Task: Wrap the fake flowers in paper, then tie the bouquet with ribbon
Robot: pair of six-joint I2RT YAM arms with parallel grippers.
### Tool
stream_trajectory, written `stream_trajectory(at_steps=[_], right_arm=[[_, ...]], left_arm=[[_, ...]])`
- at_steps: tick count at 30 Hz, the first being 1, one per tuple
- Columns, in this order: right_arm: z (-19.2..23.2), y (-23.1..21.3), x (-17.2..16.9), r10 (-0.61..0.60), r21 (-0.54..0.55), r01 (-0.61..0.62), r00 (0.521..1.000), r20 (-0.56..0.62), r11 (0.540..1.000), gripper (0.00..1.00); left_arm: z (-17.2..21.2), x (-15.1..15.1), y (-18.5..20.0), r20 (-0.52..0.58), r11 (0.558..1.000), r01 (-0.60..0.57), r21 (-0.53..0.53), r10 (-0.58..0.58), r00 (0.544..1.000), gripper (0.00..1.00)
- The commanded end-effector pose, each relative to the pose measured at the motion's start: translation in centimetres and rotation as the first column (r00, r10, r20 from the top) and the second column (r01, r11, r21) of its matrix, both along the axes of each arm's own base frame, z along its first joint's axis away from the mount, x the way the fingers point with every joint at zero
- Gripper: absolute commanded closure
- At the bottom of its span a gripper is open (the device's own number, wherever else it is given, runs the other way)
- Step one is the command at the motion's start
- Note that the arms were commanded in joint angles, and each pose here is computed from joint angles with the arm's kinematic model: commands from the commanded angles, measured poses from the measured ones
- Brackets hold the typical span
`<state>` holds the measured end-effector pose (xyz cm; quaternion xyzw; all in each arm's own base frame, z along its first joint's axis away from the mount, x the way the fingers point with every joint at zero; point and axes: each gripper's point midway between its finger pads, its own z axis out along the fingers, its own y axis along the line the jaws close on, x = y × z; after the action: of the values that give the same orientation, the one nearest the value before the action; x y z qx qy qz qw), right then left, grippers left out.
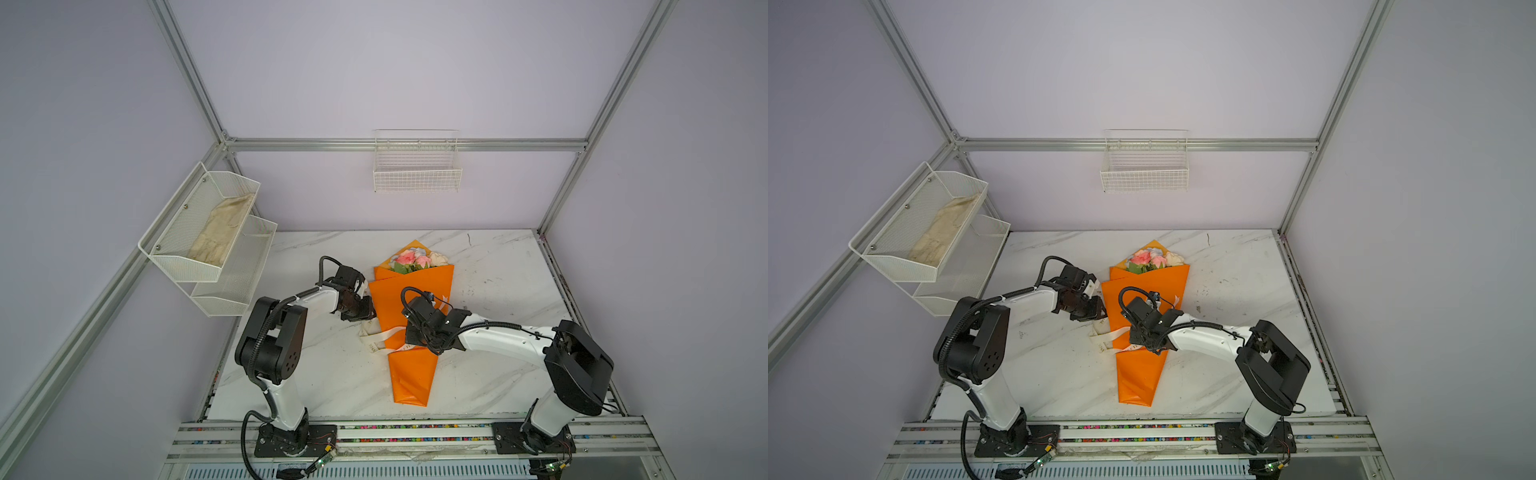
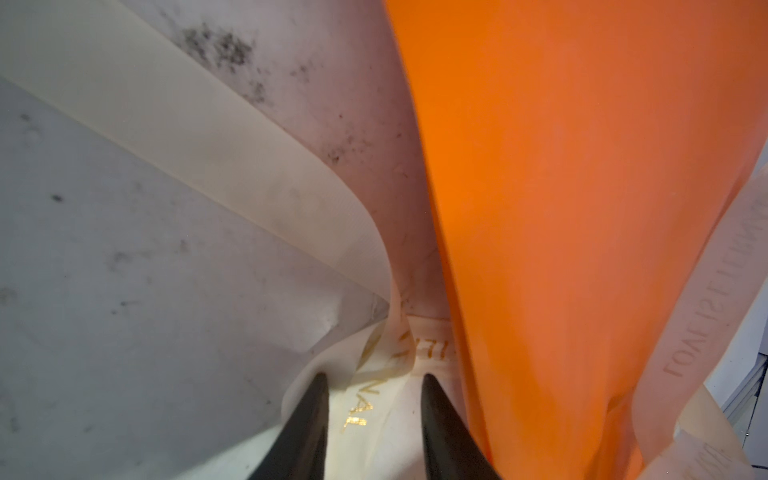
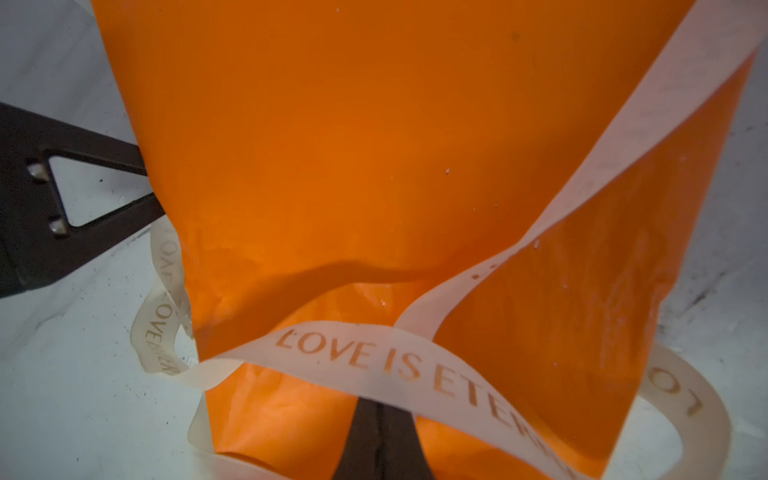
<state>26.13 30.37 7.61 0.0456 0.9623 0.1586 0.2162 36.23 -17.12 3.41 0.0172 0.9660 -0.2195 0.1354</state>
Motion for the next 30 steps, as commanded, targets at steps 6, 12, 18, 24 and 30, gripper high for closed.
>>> stream_trajectory(at_steps=[6,12,18,24,30], right_arm=[[-0.2,-0.4,0.0,-0.013,0.003,0.013,1.000,-0.002,1.000,1.00],[-0.3,-0.5,-0.1,-0.017,0.002,0.017,1.000,-0.005,1.000,1.00],[-0.1,-0.8,0.0,-0.024,0.002,0.024,1.000,0.001,1.000,1.00],[0.0,-2.3,0.0,-0.050,-0.001,0.050,0.999,0.005,0.999,1.00],[0.4,-3.4,0.2,-0.071,0.004,0.071,0.997,0.011,0.997,1.00]], left_arm=[[2.9,3.8,-1.6,0.116,0.999,0.030,-0.028,-0.027,0.993,0.68],[1.8,3.6,-1.8,0.095,0.999,0.033,-0.032,-0.030,0.995,0.85],[3.3,3.4,-1.7,0.129,0.998,0.021,-0.053,-0.015,0.992,1.00],[3.3,1.8,1.5,0.122,0.993,-0.120,0.016,0.117,0.986,1.00],[0.8,-0.7,3.1,0.042,0.986,-0.164,0.041,0.162,0.986,1.00]])
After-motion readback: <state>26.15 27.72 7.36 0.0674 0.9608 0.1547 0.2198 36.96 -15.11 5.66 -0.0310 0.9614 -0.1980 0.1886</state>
